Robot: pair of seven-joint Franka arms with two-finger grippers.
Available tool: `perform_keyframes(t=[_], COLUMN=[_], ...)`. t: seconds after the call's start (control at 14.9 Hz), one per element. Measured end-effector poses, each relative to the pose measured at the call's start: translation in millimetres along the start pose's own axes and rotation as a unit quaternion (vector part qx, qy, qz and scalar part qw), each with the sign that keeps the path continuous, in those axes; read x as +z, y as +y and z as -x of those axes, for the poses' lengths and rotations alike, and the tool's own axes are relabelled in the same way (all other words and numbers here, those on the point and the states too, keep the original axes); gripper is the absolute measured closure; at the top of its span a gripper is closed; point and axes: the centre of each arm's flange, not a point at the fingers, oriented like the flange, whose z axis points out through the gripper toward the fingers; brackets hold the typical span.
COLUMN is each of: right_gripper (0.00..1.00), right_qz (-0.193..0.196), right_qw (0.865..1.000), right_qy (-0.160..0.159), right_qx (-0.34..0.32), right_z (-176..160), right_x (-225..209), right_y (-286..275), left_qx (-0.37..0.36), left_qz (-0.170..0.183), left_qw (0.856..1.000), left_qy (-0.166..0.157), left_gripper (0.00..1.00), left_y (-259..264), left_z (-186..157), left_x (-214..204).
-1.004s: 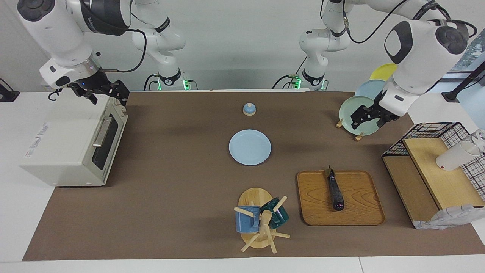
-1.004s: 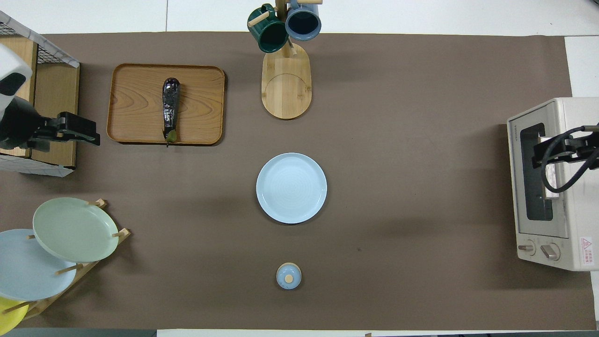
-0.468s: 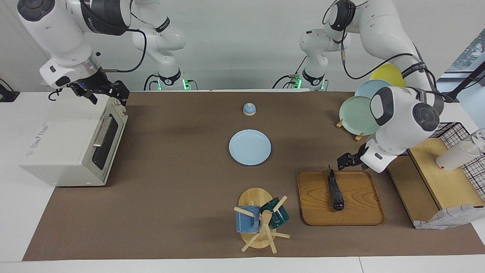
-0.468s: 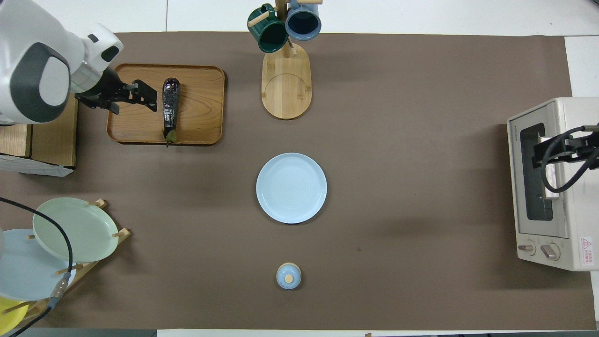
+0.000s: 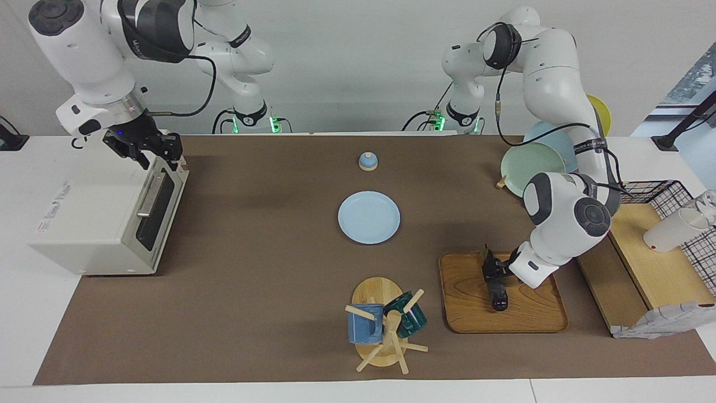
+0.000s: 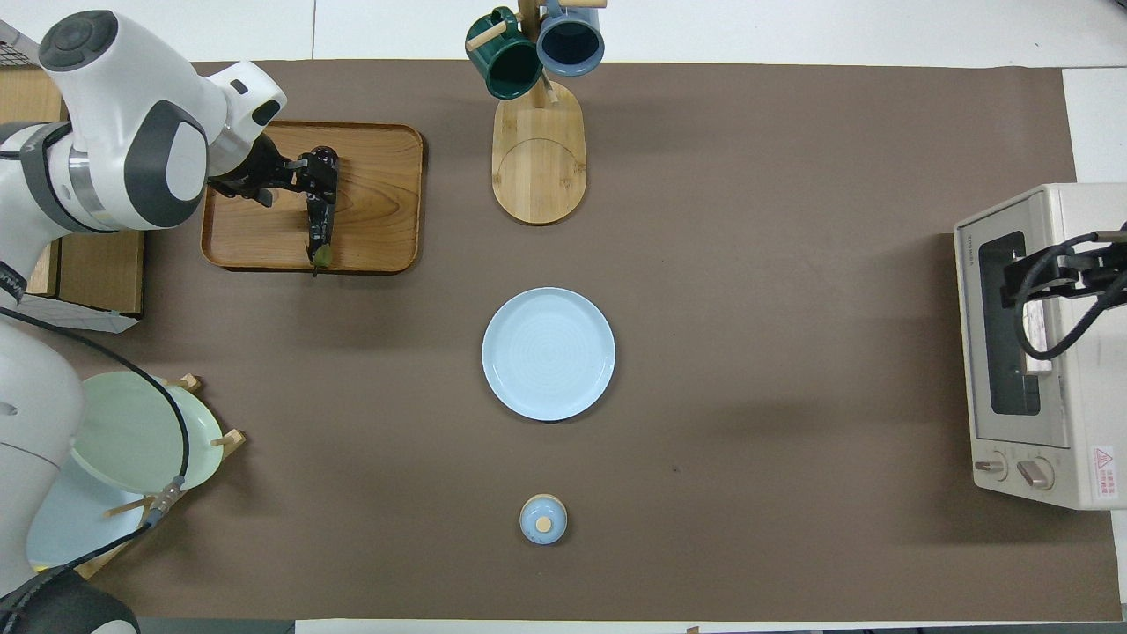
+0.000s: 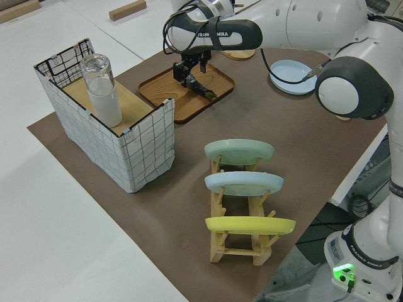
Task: Put eggplant into oven
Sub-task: 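Reach the left gripper down and grasp the purple eggplant on the tray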
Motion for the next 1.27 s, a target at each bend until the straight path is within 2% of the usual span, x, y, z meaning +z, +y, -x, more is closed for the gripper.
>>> perform_keyframes(t=[0.13,0.27,0.33,0.67,0.8,0.87,0.94,1.0,1.14,1.27], right_gripper=[0.74,0.94,0.99,0.99,0.99,0.99,0.99,0.99,0.99,0.99], right_qz=[-0.001,-0.001,-0.001,0.056,0.060,0.061,0.061,0.063,0.064,0.065], right_qw=[1.000,1.000,1.000,0.998,0.998,0.998,0.998,0.998,0.998,0.997], right_qy=[0.018,0.016,0.014,-0.007,-0.012,-0.010,-0.008,-0.007,-0.009,-0.014], right_qx=[0.003,0.005,0.007,-0.005,-0.007,-0.007,-0.006,-0.009,-0.022,-0.026], right_z=[-0.9,-0.2,0.4,4.9,5.8,5.7,5.7,6.0,7.2,8.8], right_x=[17.6,40.8,50.7,74.8,80.6,84.1,87.7,91.4,96.6,100.8], right_y=[3.6,6.4,8.9,23.1,23.4,24.0,26.1,29.4,35.7,38.2], left_qx=[0.008,0.010,0.010,0.013,0.014,0.014,0.014,0.014,0.014,0.015], left_qz=[-0.001,-0.001,-0.001,-0.002,-0.002,-0.002,-0.002,-0.002,-0.003,-0.003], left_qw=[1.000,1.000,1.000,1.000,1.000,1.000,1.000,1.000,1.000,1.000], left_qy=[-0.005,-0.013,-0.015,-0.013,-0.013,-0.014,-0.013,-0.013,-0.011,-0.015], left_gripper=[0.00,0.00,0.00,0.00,0.03,0.10,0.10,0.15,0.41,0.63], left_y=[3.2,4.3,4.4,5.7,5.8,5.8,5.8,5.8,5.4,5.6], left_z=[1.7,1.9,2.0,1.3,1.3,1.3,1.2,1.0,-0.1,-0.4], left_x=[12.3,22.7,25.5,24.7,24.6,24.7,24.6,24.1,19.8,14.1])
